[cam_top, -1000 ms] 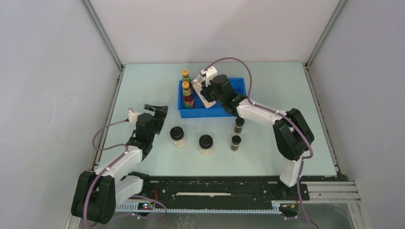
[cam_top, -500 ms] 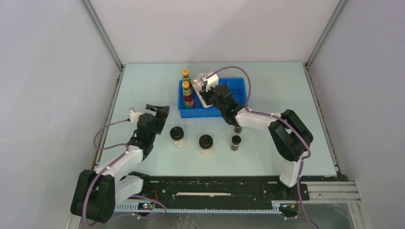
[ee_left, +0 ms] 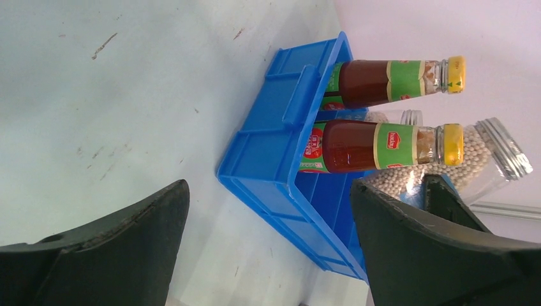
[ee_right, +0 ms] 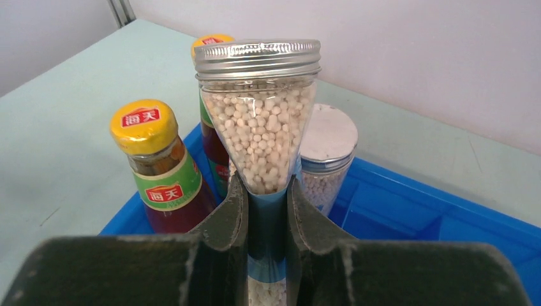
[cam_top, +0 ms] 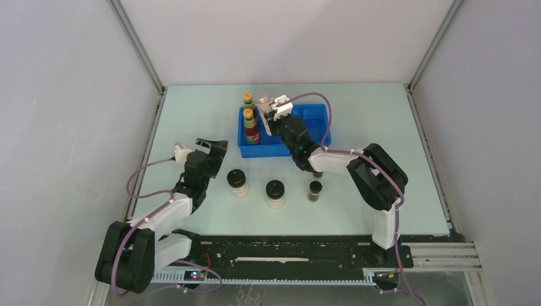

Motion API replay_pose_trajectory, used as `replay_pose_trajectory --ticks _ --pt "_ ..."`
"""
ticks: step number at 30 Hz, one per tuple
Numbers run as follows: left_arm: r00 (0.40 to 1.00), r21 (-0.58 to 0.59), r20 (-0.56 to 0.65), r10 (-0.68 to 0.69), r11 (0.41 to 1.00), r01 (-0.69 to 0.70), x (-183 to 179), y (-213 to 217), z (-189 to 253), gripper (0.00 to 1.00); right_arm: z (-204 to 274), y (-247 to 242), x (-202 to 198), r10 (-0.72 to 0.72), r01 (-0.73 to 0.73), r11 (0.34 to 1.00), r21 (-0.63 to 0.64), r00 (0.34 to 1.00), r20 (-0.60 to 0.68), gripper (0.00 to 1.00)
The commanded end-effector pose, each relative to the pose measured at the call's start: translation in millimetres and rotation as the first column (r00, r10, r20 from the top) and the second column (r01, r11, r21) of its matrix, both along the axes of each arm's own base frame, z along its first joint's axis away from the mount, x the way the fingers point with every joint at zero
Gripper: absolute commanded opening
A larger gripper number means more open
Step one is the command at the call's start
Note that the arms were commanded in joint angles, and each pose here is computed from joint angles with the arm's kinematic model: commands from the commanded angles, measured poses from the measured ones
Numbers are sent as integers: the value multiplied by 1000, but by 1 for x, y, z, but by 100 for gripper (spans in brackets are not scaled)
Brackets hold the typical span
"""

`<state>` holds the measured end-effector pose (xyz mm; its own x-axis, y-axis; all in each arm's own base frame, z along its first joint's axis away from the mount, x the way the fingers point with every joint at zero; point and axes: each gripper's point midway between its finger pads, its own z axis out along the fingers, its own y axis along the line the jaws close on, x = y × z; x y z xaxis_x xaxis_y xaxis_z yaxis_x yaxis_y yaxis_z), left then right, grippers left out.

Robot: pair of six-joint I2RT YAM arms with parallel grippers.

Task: Organize the condiment bottles
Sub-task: Place the bottle in the storage box.

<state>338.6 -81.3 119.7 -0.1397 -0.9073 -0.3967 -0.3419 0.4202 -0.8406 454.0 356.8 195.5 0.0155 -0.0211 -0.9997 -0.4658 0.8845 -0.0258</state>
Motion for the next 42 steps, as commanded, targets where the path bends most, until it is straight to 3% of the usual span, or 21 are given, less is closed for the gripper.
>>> replay_pose_trajectory --ticks 1,42 --pt "997 10 77 4 1000 -5 14 -2 25 100 32 1 5 -41 31 994 101 994 105 0" --pt "993 -9 121 0 1000 1 18 -4 39 100 -23 0 7 -167 165 985 52 985 38 0"
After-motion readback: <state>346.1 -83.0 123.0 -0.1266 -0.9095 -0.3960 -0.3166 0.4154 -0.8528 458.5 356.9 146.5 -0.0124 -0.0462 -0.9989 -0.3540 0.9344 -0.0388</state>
